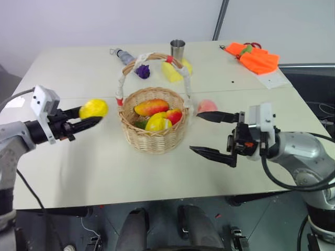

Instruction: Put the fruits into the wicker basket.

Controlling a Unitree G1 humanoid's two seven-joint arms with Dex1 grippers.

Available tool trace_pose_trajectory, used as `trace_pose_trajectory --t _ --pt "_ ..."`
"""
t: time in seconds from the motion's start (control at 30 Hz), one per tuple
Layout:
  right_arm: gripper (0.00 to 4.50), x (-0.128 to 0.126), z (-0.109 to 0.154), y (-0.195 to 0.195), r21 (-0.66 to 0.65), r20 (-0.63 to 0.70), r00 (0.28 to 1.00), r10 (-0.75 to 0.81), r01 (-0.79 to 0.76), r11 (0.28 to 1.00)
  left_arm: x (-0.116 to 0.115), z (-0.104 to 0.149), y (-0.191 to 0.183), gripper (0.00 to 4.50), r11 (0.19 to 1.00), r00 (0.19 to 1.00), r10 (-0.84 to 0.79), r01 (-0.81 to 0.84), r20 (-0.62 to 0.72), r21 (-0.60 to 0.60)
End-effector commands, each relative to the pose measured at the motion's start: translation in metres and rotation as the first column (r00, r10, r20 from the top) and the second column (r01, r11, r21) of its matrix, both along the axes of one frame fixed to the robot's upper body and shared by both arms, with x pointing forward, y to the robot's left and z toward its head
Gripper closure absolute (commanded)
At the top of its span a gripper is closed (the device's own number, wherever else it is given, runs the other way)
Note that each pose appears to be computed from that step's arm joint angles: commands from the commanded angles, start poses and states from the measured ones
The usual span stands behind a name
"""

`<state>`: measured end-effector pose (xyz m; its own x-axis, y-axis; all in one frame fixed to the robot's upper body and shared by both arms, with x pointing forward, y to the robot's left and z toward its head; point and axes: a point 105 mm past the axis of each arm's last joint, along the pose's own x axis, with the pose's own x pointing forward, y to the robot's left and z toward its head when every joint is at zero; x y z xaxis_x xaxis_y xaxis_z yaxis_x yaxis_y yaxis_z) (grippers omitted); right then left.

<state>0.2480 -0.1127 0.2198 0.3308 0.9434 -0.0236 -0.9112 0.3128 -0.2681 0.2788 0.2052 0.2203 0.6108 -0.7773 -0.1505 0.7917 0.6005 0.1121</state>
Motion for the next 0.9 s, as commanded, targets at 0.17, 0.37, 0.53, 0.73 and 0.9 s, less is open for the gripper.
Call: trace_pose_trajectory --t 0.17,0.37,0.53,0.73,0.9 --pt "0.00 0.014 0.007 0.000 0.011 0.033 0.999 -0.020 0.019 1.000 0.018 0.008 -0.075 2.31 0.999 0.994 -0.031 0.026 0.102 0.044" --pt "0.00 0.027 0.003 -0.003 0.014 0.019 0.994 -0.111 0.111 0.994 0.037 -0.001 -0.090 1.48 1.000 0.996 -0.011 0.011 0.092 0.005" --pt "0.00 0.074 -0.013 -0.023 0.016 0.020 0.925 -0.379 0.378 0.925 0.022 0.001 -0.089 0.03 0.994 0.992 -0.094 0.099 0.086 -0.046" --pt "0.00 0.122 -0.032 -0.035 0.024 -0.037 0.818 -0.573 0.574 0.818 -0.016 -0.011 -0.073 0.03 0.972 0.975 -0.221 0.221 0.003 -0.076" --pt "0.00 0.150 -0.050 -0.042 -0.014 -0.059 0.756 -0.652 0.652 0.758 -0.026 -0.010 -0.072 0.03 0.969 0.973 -0.229 0.231 0.030 -0.090"
